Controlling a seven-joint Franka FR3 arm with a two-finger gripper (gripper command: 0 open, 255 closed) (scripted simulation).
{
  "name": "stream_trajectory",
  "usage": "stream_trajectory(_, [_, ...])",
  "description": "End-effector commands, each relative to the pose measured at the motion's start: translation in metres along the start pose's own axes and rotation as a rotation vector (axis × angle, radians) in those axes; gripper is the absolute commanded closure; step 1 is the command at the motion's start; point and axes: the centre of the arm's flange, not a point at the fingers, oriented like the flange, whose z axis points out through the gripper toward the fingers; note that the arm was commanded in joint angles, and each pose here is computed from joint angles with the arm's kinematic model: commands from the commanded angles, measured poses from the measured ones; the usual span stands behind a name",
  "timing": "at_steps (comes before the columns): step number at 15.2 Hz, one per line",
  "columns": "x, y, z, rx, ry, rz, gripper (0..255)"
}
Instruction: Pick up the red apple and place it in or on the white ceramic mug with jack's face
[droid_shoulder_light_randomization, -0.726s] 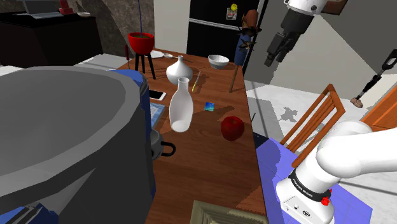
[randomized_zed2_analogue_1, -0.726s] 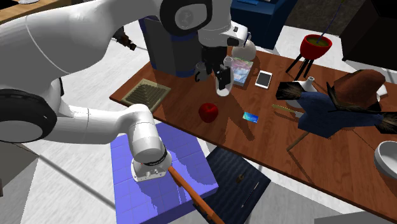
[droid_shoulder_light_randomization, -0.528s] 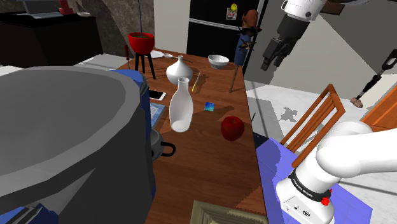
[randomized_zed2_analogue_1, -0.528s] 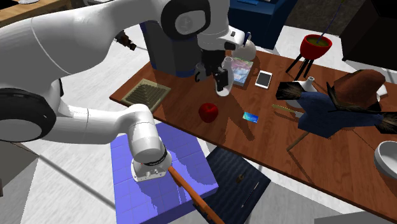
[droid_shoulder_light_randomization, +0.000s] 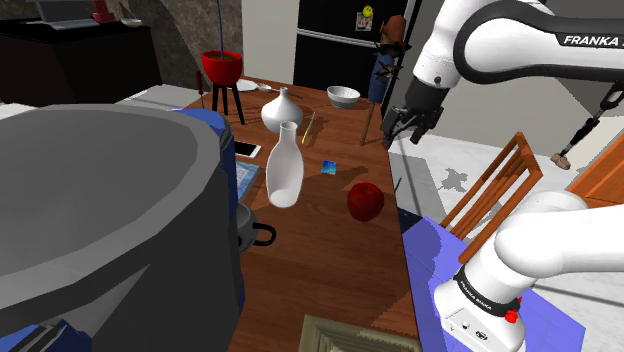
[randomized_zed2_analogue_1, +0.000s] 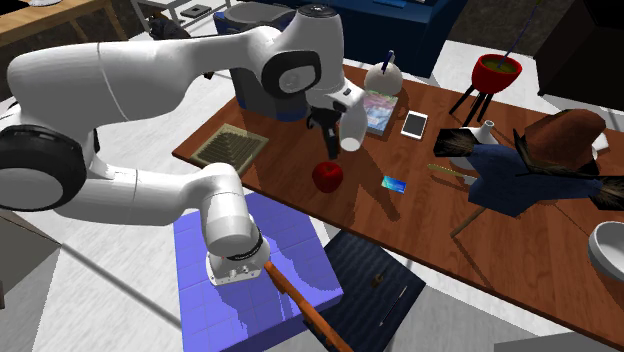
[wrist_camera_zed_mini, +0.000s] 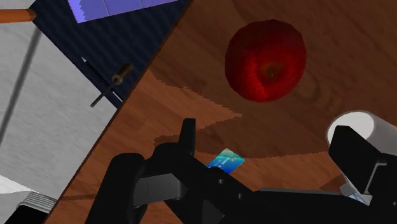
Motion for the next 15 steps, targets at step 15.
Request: stream_trajectory(15, [-0.004,-0.046,0.133,-0.038,-0.004,0.261,0])
